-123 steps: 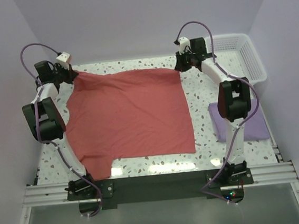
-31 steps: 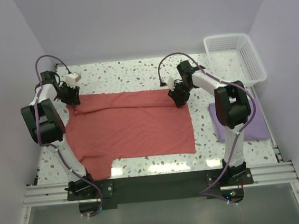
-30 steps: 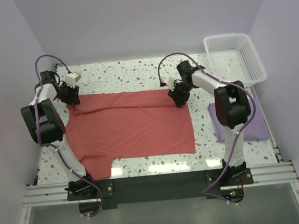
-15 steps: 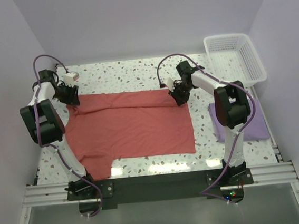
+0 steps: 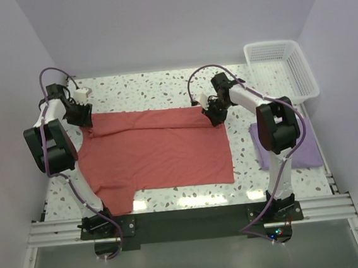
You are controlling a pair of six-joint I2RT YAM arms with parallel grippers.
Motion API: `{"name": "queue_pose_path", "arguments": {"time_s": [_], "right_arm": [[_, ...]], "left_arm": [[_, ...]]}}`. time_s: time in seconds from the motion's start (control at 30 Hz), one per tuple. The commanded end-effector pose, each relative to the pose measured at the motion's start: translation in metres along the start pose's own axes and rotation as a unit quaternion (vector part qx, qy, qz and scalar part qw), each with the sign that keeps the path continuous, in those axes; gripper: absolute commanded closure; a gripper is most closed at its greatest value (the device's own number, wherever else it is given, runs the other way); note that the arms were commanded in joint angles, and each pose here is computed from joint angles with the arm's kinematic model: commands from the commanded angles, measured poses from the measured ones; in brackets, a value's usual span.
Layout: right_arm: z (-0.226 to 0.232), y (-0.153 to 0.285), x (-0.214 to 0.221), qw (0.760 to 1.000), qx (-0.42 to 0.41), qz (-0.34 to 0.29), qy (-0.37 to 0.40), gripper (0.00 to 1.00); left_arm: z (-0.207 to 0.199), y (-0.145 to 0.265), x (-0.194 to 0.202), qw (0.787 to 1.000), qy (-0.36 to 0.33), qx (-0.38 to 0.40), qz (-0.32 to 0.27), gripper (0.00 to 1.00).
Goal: Fold and stack the t-shirts
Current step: Fold the tshirt
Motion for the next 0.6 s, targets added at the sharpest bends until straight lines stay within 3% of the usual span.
{"name": "queue_pose_path", "arguments": {"time_s": [0.0,0.23,0.37,0.57], "right_arm": [[-0.003,0.01,-0.008,1.0,0.015,-0.007,0.025,1.0],[-0.002,0.01,-0.006,0.999,0.014,-0.006,0.031,1.0],[-0.003,0.011,-0.007,0.999,0.019,-0.008,0.034,1.0],[-0.009,0.014,-0.009,0.999,0.029,-0.009,0.038,1.0]], "left_arm": [[0.006,0.02,-0.006,0.999,0.011,-0.043,-0.015,0.47],[0.003,0.016,-0.006,0.999,0.031,-0.025,-0.011,0.53],[0.0,0.021,-0.013,0.999,0.028,-0.023,-0.03,0.66],[0.001,0.029,-0.021,0.998,0.017,-0.026,-0.047,0.94]]}}
Point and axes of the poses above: each gripper's point midway between its finger pads, its own y axis back along the fingers, its own z axis along the line the jaws close on, x = y × z, the point moved 6 cm from there along y, back along the fingers, and after that the axes turned 2 degrees about -y, right-handed, at the moved point
